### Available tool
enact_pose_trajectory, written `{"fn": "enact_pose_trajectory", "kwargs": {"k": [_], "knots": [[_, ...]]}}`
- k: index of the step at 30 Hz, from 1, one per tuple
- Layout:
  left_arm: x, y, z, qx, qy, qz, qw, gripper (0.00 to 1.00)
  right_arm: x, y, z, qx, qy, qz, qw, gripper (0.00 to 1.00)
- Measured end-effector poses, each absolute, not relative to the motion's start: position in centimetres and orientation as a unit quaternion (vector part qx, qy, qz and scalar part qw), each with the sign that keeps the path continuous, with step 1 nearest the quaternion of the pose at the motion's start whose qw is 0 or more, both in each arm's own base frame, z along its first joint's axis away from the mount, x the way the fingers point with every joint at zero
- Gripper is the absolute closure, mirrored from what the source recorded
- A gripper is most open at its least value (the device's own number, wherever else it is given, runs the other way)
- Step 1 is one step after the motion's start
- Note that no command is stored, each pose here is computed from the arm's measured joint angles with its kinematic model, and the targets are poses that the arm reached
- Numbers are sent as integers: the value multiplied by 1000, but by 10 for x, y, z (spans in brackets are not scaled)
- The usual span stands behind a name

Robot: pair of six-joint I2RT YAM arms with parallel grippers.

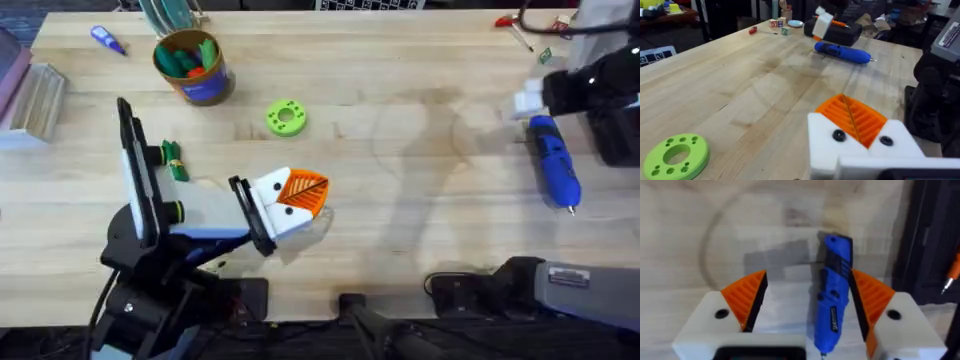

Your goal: Pick up the gripper from the table and insert it into the empty holder that is missing its gripper. Then pick up a screw, insert it into the mounting hole, and use the screwdriver to tighten it. Finally, clean up the table by picking up the vegetable and placing it into the bucket.

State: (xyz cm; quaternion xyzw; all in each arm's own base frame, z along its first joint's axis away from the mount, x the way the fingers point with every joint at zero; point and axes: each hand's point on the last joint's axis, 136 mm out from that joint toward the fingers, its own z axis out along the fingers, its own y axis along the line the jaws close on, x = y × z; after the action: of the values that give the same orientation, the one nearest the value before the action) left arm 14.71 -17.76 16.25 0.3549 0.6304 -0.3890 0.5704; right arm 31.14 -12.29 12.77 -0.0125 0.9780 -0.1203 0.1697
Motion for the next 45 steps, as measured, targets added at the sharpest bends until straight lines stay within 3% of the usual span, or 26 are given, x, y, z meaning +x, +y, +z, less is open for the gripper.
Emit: {"fn": "enact_pose_trajectory", "kwargs": {"k": [7,12,20,27,45], "knots": [[147,-177,163,354,631,-388,571,993,284,-145,90,-41,991,-105,74,11],[147,-177,163,354,631,-388,571,993,272,-165,73,-24,994,-91,51,10],[147,-177,163,354,631,-388,571,993,281,-183,60,6,995,-49,91,10],[147,-177,163,354,631,-388,571,993,284,-179,38,6,997,-19,80,10],[147,-177,163,354,631,-388,571,994,297,-186,36,10,994,-20,107,10]]}}
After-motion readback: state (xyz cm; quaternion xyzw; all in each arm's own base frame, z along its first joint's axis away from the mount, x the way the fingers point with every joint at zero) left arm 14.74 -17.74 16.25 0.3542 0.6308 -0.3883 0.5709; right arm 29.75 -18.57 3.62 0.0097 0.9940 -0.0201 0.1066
